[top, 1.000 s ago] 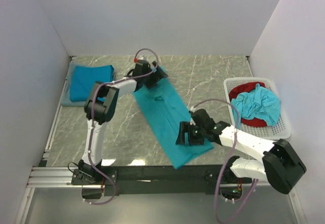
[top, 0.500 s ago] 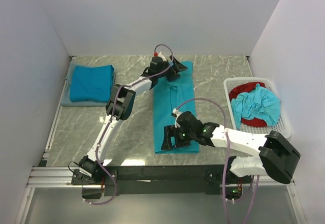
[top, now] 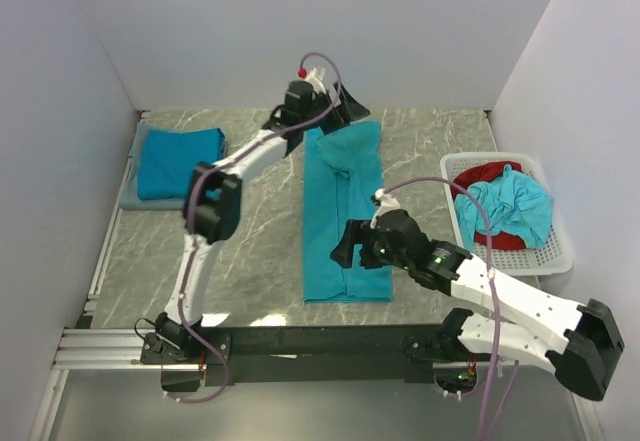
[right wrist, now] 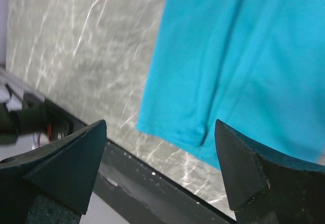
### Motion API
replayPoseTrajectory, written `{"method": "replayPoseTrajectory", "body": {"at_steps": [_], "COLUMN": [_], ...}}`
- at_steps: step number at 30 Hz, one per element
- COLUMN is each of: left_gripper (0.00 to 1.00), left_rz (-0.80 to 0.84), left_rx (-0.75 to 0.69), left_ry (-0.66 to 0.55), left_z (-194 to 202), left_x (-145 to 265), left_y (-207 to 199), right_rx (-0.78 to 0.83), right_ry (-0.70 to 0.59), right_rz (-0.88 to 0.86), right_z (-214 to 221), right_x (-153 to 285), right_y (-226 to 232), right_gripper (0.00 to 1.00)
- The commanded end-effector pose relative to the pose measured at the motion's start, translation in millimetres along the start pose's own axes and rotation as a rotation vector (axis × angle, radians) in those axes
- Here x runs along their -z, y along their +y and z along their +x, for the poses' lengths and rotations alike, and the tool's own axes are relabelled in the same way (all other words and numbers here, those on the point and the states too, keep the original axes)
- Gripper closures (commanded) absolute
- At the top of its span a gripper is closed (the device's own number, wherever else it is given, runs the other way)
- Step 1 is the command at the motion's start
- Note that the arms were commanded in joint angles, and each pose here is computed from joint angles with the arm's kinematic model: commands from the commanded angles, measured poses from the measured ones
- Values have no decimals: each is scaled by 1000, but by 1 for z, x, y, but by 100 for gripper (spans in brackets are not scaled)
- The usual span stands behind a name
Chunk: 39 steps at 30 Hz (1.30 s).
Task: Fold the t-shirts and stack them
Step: Fold the tshirt
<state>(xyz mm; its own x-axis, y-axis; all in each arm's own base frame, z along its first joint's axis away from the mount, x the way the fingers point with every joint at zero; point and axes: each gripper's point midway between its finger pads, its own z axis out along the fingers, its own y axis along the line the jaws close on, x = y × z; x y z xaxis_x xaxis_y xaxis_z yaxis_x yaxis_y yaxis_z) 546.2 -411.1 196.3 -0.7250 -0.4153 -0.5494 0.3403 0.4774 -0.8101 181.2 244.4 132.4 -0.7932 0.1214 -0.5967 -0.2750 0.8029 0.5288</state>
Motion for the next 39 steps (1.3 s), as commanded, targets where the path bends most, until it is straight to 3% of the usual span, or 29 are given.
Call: {"method": "replayPoseTrajectory", "body": {"at_steps": [1, 2, 3, 7, 11, 13, 18, 19, 25, 28, 33, 35, 39], "left_gripper": [0, 1, 1, 0, 0, 1, 1, 2, 3, 7, 22, 33, 41], "left_rz": [139, 73, 78, -48, -134, -196, -308, -405, -426, -471, -518, -545, -575], "left_rx": [-134, -108, -120, -89, -14, 0, 52, 76, 142, 147, 138, 141, 132], "left_ry": [-71, -22, -26, 93, 197, 204, 388, 403, 399, 453, 533, 532, 531], "left_z": [-33, -10, -10, 58, 143, 163, 247, 270, 296, 315, 343, 345, 348], "left_x": [76, 83, 104, 150, 208, 224, 274, 293, 311, 320, 329, 328, 324], "left_y": [-106, -82, -98, -70, -39, -22, 12, 28, 33, 40, 46, 51, 59], "right_rx": [-51, -59, -88, -185, -199, -206, -247, -277, -311, -315, -326, -339, -347], "right_ry": [-53, -43, -27, -10, 11, 35, 64, 77, 84, 103, 102, 116, 133], "right_rz": [71, 86, 130, 193, 215, 248, 269, 250, 220, 242, 255, 261, 258], "right_z": [-16, -15, -14, -3, 15, 26, 47, 58, 67, 73, 77, 83, 90], "right_x": [10, 11, 12, 14, 22, 24, 28, 25, 19, 19, 18, 17, 15], "right_y": [-17, -23, -36, -70, -87, -97, -108, -109, -109, -113, -118, -121, -123], "right_gripper": [7, 7, 7, 7, 7, 8, 9, 10, 13, 17, 24, 27, 32]}}
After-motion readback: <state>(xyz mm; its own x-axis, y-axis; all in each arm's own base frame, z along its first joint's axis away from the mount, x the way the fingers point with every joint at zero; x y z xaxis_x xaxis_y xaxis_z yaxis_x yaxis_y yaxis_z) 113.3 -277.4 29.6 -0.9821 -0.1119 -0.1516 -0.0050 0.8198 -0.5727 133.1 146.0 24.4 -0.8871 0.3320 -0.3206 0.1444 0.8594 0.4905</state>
